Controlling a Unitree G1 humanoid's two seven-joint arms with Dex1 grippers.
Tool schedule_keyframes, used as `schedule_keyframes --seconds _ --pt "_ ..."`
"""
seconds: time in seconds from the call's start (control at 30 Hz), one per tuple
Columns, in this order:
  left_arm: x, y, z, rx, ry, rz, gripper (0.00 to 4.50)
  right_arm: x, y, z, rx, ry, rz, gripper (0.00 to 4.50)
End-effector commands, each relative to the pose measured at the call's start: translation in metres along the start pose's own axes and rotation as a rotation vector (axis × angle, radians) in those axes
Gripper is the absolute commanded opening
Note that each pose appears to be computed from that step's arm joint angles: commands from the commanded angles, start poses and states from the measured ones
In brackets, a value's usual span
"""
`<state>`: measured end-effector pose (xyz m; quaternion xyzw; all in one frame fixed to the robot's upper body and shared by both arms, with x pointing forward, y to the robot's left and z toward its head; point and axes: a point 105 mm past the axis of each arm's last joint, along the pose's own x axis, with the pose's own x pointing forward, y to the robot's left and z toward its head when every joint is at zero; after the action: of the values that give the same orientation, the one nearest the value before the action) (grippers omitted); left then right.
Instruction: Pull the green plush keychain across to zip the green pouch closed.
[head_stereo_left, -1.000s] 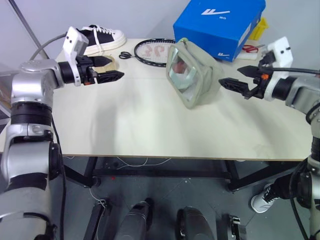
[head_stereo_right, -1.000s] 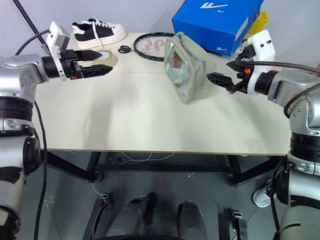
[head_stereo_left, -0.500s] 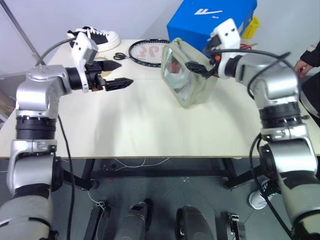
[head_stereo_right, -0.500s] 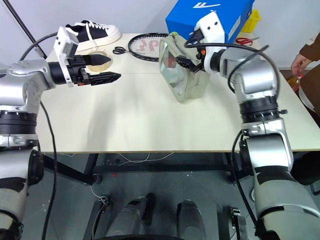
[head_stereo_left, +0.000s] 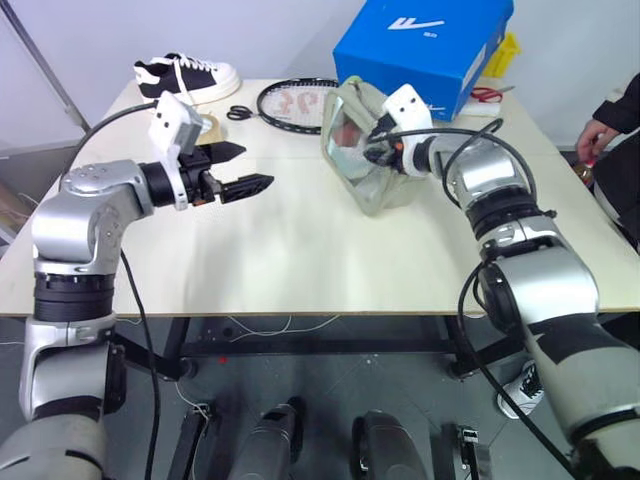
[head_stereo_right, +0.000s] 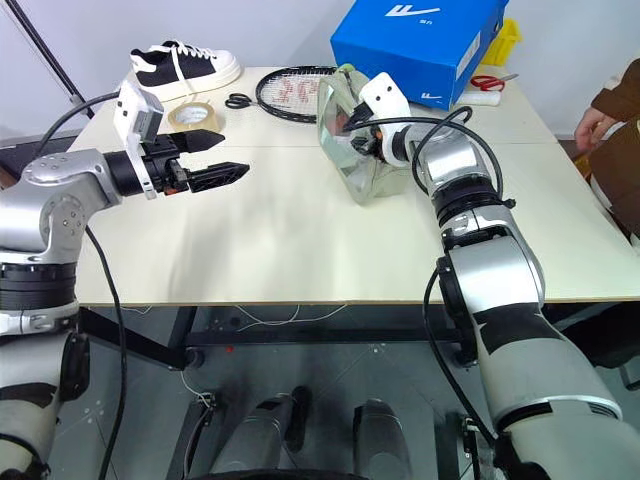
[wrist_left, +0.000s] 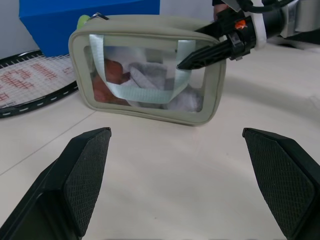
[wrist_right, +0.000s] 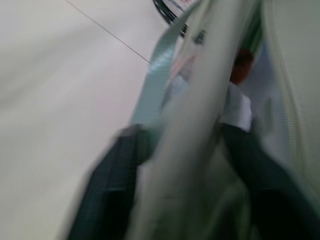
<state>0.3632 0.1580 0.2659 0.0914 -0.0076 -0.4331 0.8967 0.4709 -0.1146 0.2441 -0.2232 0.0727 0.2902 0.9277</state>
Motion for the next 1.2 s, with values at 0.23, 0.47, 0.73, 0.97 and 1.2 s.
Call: schedule_keyframes --seconds 0.23,0.47,0.73,0.97,1.2 --pt "-0.026 0.023 0.016 0.041 -0.018 0.102 4.50 -0.027 0.023 0.042 -0.373 -0.288 0.272 0.02" --pt "-0.031 0.027 0.017 0.052 -0.009 0.107 4.50 -0.046 0.028 0.011 -0.459 -0.300 0.412 0.02" --pt "-0.021 0.020 0.014 0.045 -0.006 0.071 4.50 -0.045 0.040 0.002 -0.418 -0.323 0.450 0.35" --pt "-0.020 0.020 0.015 0.046 -0.001 0.063 4.50 -0.058 0.028 0.011 -0.473 -0.304 0.399 2.89" --pt "-0.024 0.022 0.015 0.046 0.004 0.069 4.50 -0.067 0.028 0.040 -0.397 -0.228 0.358 2.89"
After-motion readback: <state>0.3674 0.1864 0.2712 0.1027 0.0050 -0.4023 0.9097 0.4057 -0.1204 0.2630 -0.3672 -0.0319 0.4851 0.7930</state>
